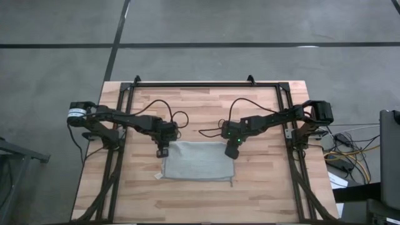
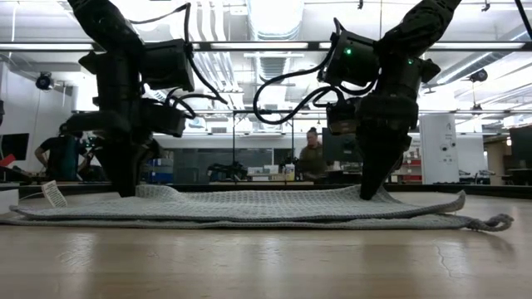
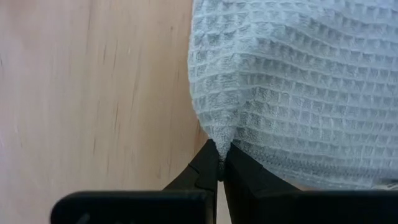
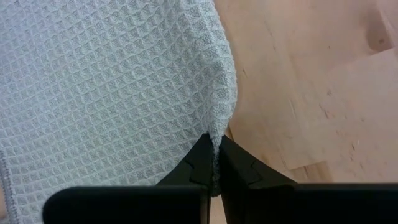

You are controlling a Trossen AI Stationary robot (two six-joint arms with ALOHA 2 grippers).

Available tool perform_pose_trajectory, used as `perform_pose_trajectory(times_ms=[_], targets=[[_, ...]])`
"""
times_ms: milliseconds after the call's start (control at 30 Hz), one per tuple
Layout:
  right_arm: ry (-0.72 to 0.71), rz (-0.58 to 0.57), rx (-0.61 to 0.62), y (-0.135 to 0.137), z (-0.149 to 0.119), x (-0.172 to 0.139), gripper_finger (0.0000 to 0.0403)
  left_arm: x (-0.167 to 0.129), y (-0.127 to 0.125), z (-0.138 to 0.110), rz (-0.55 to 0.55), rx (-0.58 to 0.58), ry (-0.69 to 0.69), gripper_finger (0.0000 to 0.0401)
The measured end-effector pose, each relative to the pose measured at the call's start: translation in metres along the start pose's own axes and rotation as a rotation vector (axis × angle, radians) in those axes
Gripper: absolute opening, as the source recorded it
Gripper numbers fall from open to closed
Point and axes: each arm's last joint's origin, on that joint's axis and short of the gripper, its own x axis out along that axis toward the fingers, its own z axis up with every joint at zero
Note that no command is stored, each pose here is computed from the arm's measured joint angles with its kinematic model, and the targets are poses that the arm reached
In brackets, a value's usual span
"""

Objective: Fold microfiber towels
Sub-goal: Fold the microfiber cloth on the table

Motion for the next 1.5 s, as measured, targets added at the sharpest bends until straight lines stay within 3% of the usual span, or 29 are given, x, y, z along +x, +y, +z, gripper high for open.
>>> perform_pose_trajectory(times_ms=[433,667,867,1200,1500], targets=[[-0.006,-0.002,-0.004,0.000,0.000,0.000,0.0008,0.000,0.000,0.005,-0.005,-0.037,-0.055,0.0014],[-0.009,-0.001,-0.052,0.000,0.001,0.000,0.0008,-0.006,-0.001,0.012,-0.004,0.066,-0.114,0.0014],[-0.017,-0.009,-0.049,0.000,0.001,0.000,0.0008,-0.013,-0.002,0.018,-0.004,0.083,-0.125,0.0014],[-0.068,-0.036,-0.052,0.001,0.004,-0.010,0.0008,-0.023,-0.003,0.014,0.001,0.103,0.010,0.0014],[-0.144,-0.007,-0.066,0.007,0.004,-0.039,0.0008,-0.035,-0.005,0.020,-0.001,0.102,0.034,0.0014]])
